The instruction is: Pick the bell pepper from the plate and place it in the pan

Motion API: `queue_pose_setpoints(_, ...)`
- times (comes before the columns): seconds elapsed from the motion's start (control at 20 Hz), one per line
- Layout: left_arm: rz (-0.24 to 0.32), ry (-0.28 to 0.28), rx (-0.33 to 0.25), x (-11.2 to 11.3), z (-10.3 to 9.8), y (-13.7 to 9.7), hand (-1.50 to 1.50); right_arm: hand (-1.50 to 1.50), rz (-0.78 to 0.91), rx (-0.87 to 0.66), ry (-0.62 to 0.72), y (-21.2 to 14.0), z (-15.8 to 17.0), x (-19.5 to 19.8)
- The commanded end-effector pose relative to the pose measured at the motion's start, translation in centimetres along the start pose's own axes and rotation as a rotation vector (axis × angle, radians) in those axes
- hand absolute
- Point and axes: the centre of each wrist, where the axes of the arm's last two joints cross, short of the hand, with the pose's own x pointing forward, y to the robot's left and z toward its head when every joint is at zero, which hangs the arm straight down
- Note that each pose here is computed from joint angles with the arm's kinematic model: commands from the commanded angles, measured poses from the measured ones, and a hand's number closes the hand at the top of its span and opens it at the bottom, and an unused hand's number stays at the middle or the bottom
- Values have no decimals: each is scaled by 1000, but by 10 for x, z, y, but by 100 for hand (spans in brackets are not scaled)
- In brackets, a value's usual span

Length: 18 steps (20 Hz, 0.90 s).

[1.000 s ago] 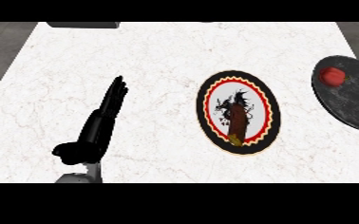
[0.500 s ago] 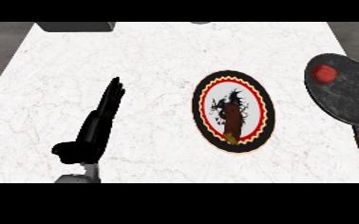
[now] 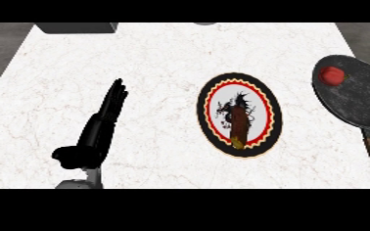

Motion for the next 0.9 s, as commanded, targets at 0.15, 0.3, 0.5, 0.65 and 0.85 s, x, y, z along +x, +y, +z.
queue_pose_setpoints(0.15, 6, 16, -21, -1, -5, 13, 0, -150, 14, 59, 2, -2, 17, 26)
queue_pose_setpoints(0.3, 11, -1, 10, 5, -6, 9, 0, -150, 56, 36, -9, -16, 47, 10)
queue_pose_setpoints(0.5, 1, 1, -12, 1, -9, 9, 0, -150, 82, 9, 5, -19, 57, 25)
queue_pose_setpoints(0.65, -5, -9, 10, -3, 5, -16, 0, -150, 96, 21, 46, -6, 65, 14)
queue_pose_setpoints(0.85, 15, -13, -16, 8, -2, 13, 0, -150, 137, 9, 5, 9, 60, 19)
